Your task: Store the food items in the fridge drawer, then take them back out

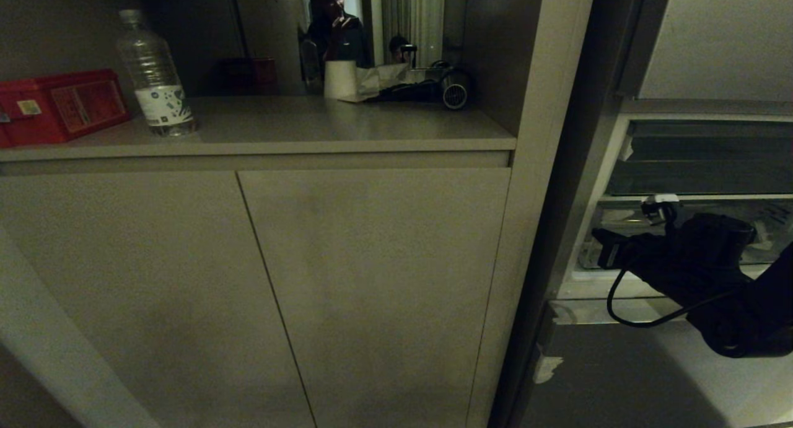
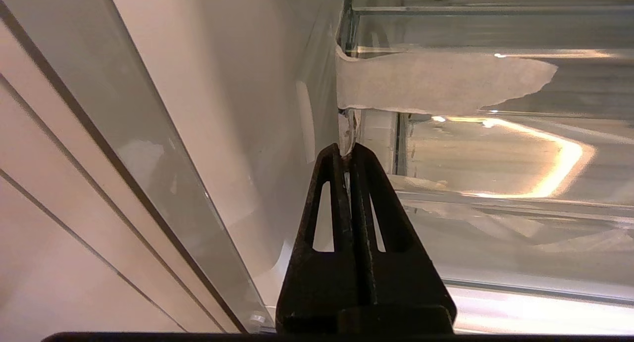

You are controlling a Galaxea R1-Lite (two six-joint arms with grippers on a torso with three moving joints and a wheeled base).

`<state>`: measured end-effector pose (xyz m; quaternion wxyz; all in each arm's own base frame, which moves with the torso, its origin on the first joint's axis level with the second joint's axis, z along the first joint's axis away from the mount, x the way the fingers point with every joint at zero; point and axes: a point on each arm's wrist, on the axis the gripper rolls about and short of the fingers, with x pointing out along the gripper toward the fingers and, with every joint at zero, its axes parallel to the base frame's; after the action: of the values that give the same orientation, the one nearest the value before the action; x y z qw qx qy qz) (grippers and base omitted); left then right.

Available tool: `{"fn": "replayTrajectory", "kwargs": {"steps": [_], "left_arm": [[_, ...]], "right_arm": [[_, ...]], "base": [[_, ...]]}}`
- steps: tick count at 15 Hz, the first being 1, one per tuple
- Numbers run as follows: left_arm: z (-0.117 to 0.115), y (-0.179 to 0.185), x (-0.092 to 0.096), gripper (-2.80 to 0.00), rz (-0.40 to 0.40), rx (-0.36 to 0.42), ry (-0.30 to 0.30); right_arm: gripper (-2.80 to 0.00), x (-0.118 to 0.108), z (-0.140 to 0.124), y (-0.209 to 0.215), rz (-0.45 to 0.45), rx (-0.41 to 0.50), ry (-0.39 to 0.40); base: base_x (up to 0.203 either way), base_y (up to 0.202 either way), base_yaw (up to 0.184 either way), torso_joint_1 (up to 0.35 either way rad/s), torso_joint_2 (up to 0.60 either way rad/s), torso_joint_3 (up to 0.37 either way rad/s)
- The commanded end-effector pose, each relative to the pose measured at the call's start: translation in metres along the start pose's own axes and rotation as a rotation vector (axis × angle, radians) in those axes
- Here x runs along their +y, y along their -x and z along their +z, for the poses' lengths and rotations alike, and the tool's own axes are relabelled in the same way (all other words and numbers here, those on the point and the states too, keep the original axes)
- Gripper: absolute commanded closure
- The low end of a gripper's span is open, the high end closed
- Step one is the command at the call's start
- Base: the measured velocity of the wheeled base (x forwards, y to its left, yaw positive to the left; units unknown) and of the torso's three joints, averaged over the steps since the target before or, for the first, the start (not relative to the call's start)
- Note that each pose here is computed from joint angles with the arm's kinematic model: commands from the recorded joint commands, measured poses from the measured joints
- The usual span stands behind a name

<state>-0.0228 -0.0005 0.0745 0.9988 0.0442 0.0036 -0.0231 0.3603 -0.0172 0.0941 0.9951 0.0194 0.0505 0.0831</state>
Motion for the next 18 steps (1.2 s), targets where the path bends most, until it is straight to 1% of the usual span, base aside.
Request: {"fn": "replayTrajectory", "kwargs": {"steps": [1,3,6,10,12,18], "left_arm": [[0.0,0.0,0.0,0.0,0.0,0.002,0.0],[0.0,0.0,0.0,0.0,0.0,0.002,0.0],[0.0,0.0,0.0,0.0,0.0,0.002,0.0],[0.0,0.0,0.0,0.0,0.0,0.002,0.0],[0.0,0.0,0.0,0.0,0.0,0.002,0.0],[0.0,0.0,0.0,0.0,0.0,0.001,0.0]], "right_arm": [[0.0,0.001,0.001,0.0,0.004,-0.008,0.002],[0.0,0.0,0.002,0.001,-0.017,-0.012,0.003],[0.0,0.001,0.006,0.01,-0.022,-0.012,0.003],[0.0,0.007,0.009,0.035,-0.022,0.009,-0.003],[0.0,0.012,0.011,0.057,-0.023,0.024,-0.006],[0.0,0.022,0.005,0.101,-0.03,0.077,-0.018]], "base": [[0.0,0.0,0.0,0.0,0.0,0.0],[0.0,0.0,0.0,0.0,0.0,0.0],[0.0,0.0,0.0,0.0,0.0,0.0],[0.0,0.0,0.0,0.0,0.0,0.0],[0.0,0.0,0.0,0.0,0.0,0.0],[0.0,0.0,0.0,0.0,0.0,0.0]]}}
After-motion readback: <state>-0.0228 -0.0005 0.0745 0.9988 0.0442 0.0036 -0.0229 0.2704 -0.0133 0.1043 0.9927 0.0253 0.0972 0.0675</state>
